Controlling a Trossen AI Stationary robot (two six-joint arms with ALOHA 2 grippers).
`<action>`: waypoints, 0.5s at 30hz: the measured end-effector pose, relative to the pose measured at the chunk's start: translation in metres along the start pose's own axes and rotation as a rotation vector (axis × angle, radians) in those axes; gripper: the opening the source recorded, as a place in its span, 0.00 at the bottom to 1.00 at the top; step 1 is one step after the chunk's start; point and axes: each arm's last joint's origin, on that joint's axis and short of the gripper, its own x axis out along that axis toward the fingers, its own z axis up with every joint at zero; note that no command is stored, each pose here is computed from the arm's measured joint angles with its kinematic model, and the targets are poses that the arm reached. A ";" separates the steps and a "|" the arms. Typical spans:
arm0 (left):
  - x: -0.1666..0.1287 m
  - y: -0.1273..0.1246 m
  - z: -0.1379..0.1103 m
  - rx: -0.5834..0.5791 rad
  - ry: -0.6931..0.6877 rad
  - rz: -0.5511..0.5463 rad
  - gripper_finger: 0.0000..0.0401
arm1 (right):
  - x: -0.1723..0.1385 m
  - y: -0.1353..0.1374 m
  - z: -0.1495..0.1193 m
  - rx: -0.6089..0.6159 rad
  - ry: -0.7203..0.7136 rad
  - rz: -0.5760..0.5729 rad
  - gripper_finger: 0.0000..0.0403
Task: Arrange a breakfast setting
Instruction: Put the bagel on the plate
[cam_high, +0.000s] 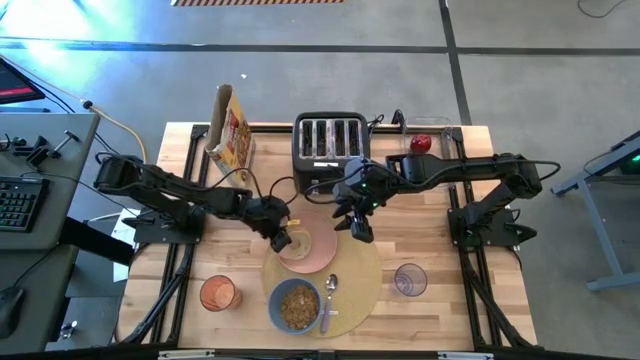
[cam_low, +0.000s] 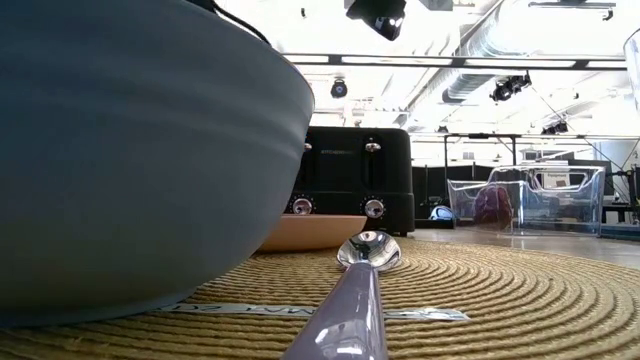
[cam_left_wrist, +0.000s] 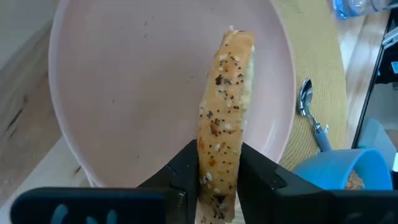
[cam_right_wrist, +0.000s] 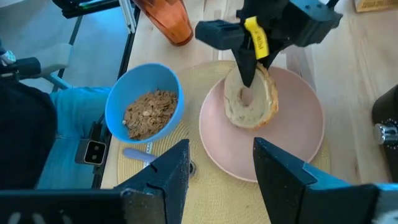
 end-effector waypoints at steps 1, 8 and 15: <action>0.001 0.001 0.001 -0.011 0.010 -0.001 0.20 | 0.000 0.000 0.000 0.001 0.004 -0.001 0.39; 0.001 0.007 0.006 -0.030 0.012 0.003 0.25 | 0.000 0.000 -0.002 -0.002 0.018 -0.003 0.39; -0.001 0.010 0.009 -0.046 0.023 -0.012 0.30 | 0.000 0.000 -0.002 0.000 0.021 -0.003 0.39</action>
